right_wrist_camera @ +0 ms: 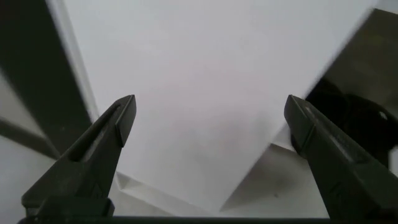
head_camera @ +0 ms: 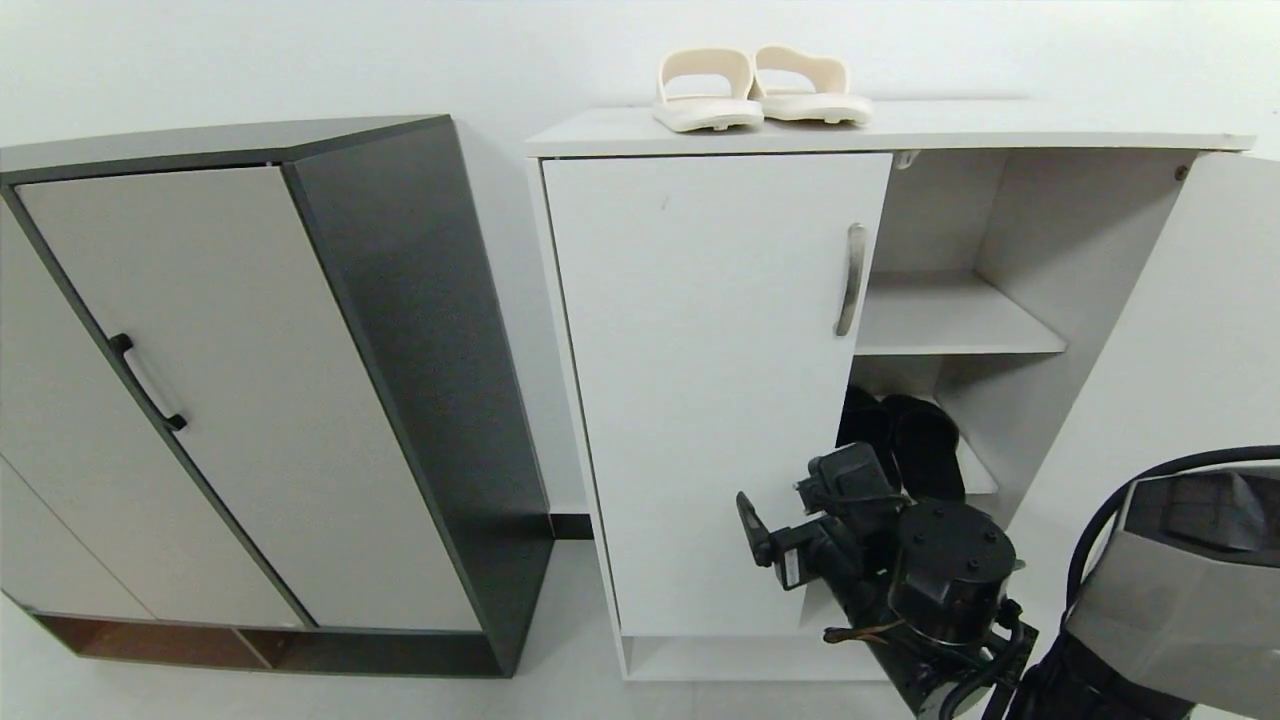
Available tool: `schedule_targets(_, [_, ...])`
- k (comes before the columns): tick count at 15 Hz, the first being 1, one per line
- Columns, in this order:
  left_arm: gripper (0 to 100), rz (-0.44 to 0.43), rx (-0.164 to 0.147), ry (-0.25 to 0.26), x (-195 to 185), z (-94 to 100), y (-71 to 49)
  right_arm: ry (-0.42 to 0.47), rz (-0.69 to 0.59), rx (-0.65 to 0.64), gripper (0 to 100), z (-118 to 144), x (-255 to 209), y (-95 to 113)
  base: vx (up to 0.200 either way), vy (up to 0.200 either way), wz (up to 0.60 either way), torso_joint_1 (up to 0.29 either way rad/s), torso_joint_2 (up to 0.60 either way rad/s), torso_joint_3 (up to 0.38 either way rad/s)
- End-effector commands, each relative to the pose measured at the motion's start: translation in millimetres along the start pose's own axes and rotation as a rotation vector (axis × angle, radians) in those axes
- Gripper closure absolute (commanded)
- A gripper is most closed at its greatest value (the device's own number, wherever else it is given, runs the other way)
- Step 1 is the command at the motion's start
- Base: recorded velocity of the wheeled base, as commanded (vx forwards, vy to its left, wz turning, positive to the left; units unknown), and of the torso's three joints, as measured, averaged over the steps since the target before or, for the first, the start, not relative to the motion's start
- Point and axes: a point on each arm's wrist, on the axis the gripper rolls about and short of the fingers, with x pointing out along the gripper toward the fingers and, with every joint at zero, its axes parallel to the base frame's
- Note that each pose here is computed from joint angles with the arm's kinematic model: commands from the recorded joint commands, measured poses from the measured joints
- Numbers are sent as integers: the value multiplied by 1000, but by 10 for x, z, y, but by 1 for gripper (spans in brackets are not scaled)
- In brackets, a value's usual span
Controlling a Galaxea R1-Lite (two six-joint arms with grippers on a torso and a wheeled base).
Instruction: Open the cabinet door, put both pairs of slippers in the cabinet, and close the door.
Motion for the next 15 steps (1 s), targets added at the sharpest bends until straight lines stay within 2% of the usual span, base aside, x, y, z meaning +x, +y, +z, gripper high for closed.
schedule_targets(1, [100,1,-1,1,1,0,0,11,-1,-6,0,-36,4,-3,0,0,0,0,0,0])
schedule_targets(8, [100,1,-1,1,1,0,0,4,9,-3,0,-31,8,-10,0,0,0,0,-21,-24])
schedule_targets(11, [100,1,-1,1,1,0,0,1,10,-1,0,-22,7,-6,0,0,0,20,-199,-323])
schedule_targets(15, [100,1,-1,1,1,0,0,1,10,-1,0,-19,9,-11,0,0,0,59,-525,-362])
